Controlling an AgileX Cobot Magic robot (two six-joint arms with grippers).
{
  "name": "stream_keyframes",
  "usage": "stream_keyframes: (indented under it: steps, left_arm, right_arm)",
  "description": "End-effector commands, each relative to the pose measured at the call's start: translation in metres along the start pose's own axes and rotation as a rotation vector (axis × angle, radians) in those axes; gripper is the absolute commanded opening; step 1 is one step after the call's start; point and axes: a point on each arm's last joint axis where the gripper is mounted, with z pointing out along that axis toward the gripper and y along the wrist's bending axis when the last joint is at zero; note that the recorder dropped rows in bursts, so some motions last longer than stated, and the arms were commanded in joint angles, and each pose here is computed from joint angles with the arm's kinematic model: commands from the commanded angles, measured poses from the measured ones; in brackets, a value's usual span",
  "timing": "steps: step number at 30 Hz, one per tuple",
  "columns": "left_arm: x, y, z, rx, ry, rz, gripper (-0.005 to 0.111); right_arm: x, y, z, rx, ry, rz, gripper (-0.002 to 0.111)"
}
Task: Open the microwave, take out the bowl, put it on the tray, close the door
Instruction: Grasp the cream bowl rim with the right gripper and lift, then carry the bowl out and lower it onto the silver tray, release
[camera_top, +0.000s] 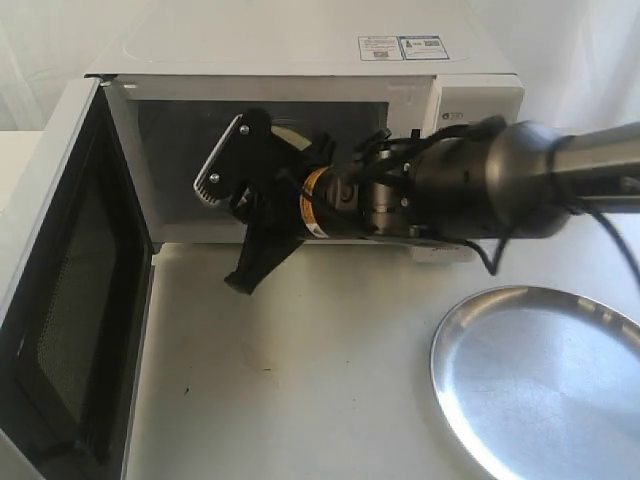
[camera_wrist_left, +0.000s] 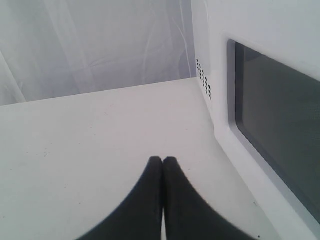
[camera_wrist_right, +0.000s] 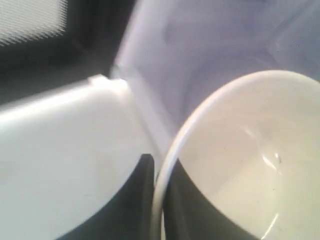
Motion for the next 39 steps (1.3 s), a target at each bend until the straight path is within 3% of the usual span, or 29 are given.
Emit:
stream_keyframes:
  steps: [1, 9, 14, 22, 30, 36, 39]
  left_arm:
    - [-0.001, 0.000, 0.000, 0.000, -0.009, -0.008, 0.000]
    - [-0.001, 0.000, 0.000, 0.000, -0.009, -0.008, 0.000]
    - [-0.001, 0.000, 0.000, 0.000, -0.009, -0.008, 0.000]
    - [-0.001, 0.000, 0.000, 0.000, -0.009, -0.008, 0.000]
    - [-0.001, 0.000, 0.000, 0.000, -0.009, -0.008, 0.000]
    - [-0.001, 0.000, 0.000, 0.000, -0.009, -0.008, 0.000]
    - [-0.001, 0.000, 0.000, 0.000, -0.009, -0.008, 0.000]
  right_arm:
    - [-0.001, 0.024, -0.055, -0.003, 0.017, 0.073, 0.000]
    - [0.069, 0.033, -0.139, 0.213, 0.323, 0.259, 0.000]
    - [0.099, 0.037, -0.170, 0.317, 0.407, 0.314, 0.000]
    - [0.139, 0.049, -0.181, 0.409, 0.571, 0.440, 0.000]
    - [0.156, 0.062, -0.171, 0.327, 0.613, 0.395, 0.000]
    - [0.170, 0.060, -0.166, 0.439, 0.623, 0.411, 0.000]
    - [0.167, 0.061, -0.163, 0.412, 0.591, 0.400, 0.000]
